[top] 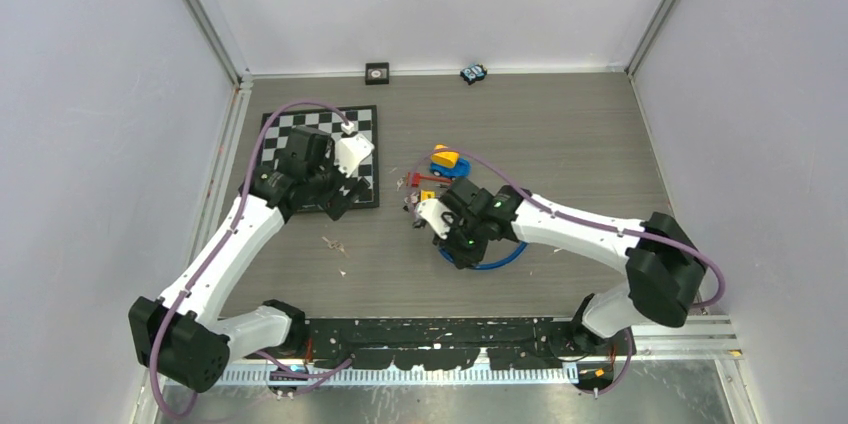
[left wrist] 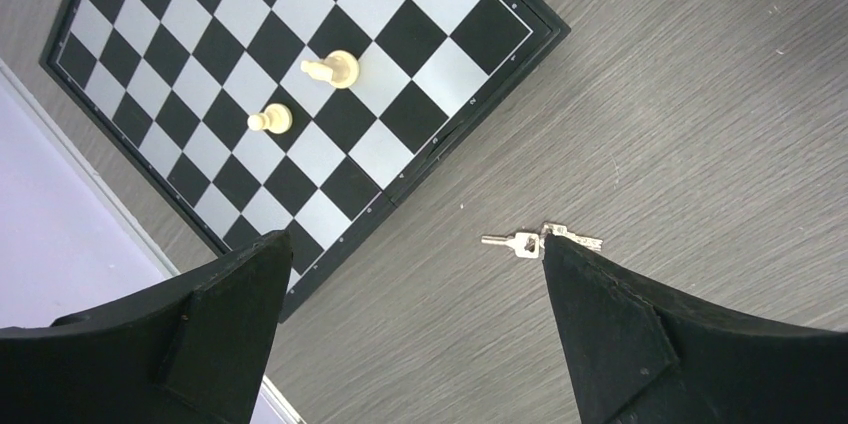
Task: Unlock with the key
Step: Move the lock to the center of the board.
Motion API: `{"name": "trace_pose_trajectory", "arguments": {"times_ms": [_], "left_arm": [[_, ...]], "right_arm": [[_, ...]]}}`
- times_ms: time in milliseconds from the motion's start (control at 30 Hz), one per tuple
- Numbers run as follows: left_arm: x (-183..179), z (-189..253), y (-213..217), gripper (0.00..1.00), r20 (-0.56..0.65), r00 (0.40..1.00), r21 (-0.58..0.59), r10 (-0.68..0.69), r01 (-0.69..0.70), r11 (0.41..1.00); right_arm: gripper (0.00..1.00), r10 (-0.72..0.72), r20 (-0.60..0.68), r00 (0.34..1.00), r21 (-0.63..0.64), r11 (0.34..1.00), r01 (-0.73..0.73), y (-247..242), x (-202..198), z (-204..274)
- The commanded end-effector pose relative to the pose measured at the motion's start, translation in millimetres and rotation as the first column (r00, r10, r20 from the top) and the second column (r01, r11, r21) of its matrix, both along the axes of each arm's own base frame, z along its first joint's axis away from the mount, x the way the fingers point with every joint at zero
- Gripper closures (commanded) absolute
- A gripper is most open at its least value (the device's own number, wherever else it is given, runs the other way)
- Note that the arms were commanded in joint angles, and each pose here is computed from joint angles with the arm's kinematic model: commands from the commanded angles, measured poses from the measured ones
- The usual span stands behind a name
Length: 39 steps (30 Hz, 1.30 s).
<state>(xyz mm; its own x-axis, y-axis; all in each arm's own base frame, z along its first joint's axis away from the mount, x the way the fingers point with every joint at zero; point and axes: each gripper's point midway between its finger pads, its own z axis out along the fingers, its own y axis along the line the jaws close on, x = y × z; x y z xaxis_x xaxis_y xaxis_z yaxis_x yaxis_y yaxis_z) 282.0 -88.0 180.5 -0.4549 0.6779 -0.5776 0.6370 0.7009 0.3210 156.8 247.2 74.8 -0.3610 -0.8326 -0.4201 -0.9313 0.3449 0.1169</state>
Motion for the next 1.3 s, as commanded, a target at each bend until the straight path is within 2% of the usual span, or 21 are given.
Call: {"name": "trace_pose_trajectory", "arguments": {"times_ms": [0, 267, 400, 500, 600, 700, 800, 900, 1067, 1267], "left_arm": [[-3.2, 12.4, 5.8, 0.00, 0.018, 0.999, -0.016, 0.030, -0.030, 0.999], [-12.6, 18.5, 18.5, 0.00, 0.030, 0.998, -0.008, 0.063, -0.063, 0.998], [-17.2, 25.0, 23.4, 0.00, 0.048, 0.996, -0.008, 0.074, -0.074, 0.997], [-21.3, 29.2, 24.5, 0.00, 0.064, 0.995, -0.019, 0.073, -0.072, 0.997], [-24.3, 26.7, 19.9, 0.00, 0.074, 0.996, -0.048, 0.055, -0.052, 0.997], [-28.4, 22.2, 9.2, 0.00, 0.075, 0.997, -0.097, 0.012, -0.005, 0.995], [-31.0, 16.9, 4.0, 0.00, 0.079, 0.997, -0.112, -0.023, 0.032, 0.993], [-40.0, 7.5, -4.2, 0.00, 0.053, 0.995, -0.131, -0.087, 0.094, 0.987], [-59.8, -12.8, -17.9, 0.00, -0.014, 0.983, -0.186, -0.181, 0.176, 0.967], [-69.6, -35.9, -17.0, 0.00, -0.071, 0.972, -0.167, -0.224, 0.210, 0.963]], "right_arm": [[0.92, 0.003, 0.028, 1.000, 0.136, 0.991, -0.007, 58.7, 3.9, 19.4], [0.89, -0.030, -0.105, 0.994, 0.211, 0.976, 0.052, 109.5, -0.1, 1.6], [0.83, -0.020, -0.168, 0.986, 0.200, 0.978, 0.054, 121.3, -8.2, -10.5], [0.71, -0.020, -0.158, 0.987, 0.196, 0.979, 0.051, 122.5, -5.5, -7.7], [0.47, -0.027, -0.089, 0.996, 0.213, 0.976, 0.045, 116.1, 6.2, 7.4], [0.32, -0.073, -0.064, 0.995, 0.262, 0.961, 0.088, 101.5, 27.6, 32.0], [0.31, -0.128, -0.046, 0.991, 0.280, 0.950, 0.136, 73.2, 48.9, 50.1], [0.33, -0.237, 0.005, 0.971, 0.240, 0.943, 0.229, 33.0, 75.3, 53.1], [0.33, -0.413, 0.032, 0.910, 0.162, 0.901, 0.403, -30.3, 109.7, 34.8], [0.34, -0.488, 0.030, 0.872, 0.052, 0.872, 0.486, -76.3, 128.9, 2.5]]}}
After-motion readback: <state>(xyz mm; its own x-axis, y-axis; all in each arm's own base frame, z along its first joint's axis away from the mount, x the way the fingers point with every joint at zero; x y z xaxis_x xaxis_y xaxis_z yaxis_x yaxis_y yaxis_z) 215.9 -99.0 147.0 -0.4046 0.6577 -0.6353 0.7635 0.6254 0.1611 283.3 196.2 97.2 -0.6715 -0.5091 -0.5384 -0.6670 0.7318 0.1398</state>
